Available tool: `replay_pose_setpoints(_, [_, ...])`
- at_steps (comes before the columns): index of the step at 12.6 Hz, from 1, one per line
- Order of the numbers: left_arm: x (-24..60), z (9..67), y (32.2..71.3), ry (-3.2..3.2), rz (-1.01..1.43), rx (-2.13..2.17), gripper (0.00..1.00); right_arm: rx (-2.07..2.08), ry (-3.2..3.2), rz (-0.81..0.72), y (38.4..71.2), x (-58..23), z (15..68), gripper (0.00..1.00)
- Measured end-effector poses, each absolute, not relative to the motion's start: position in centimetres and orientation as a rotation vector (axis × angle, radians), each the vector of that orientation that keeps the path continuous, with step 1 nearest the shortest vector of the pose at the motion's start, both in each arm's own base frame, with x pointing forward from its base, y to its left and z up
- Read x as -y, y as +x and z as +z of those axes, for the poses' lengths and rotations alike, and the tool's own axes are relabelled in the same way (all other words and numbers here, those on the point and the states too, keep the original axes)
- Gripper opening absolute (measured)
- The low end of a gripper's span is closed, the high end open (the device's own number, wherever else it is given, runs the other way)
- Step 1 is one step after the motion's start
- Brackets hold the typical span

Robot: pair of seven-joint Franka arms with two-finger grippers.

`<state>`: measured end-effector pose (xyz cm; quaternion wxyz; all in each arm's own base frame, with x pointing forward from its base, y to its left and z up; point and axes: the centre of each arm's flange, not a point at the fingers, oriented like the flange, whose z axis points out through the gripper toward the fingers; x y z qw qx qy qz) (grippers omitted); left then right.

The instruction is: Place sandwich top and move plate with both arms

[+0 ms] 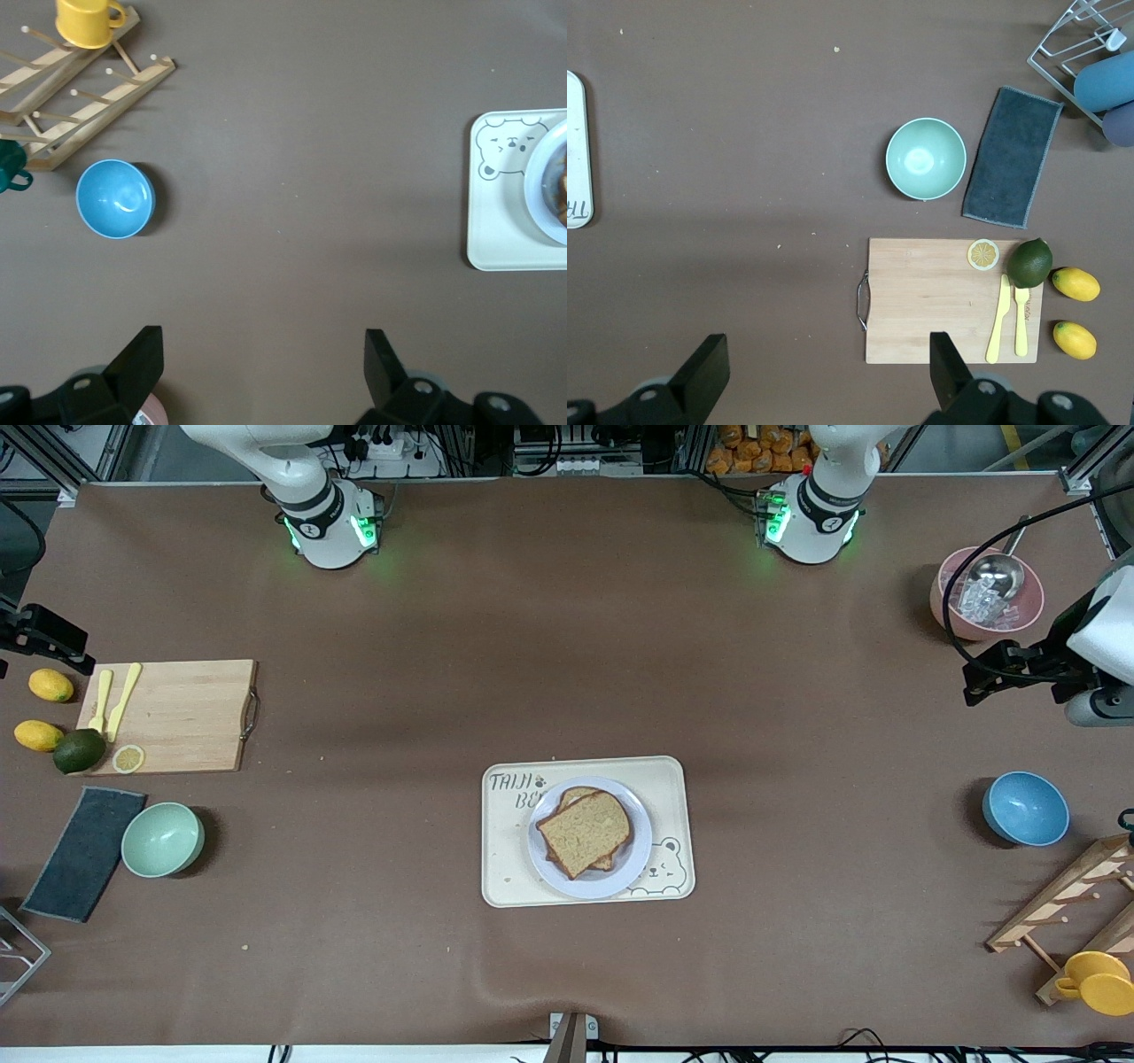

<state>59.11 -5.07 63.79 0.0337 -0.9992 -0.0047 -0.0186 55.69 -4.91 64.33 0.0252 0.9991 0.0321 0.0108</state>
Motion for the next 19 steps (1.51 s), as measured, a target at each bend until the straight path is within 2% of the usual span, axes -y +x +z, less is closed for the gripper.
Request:
replay_pose_setpoints(9, [4.9, 65.3, 55.4, -3.120, -0.032, 0.082, 1.00, -0.099, 3.089, 0.034, 55.7, 4.9, 64.3, 1.00])
replay_pose_setpoints(19, [3.3, 65.3, 54.7, -3.125, -0.004, 0.054, 1.00, -0.100, 3.090, 0.031, 55.7, 4.9, 64.2, 1.00])
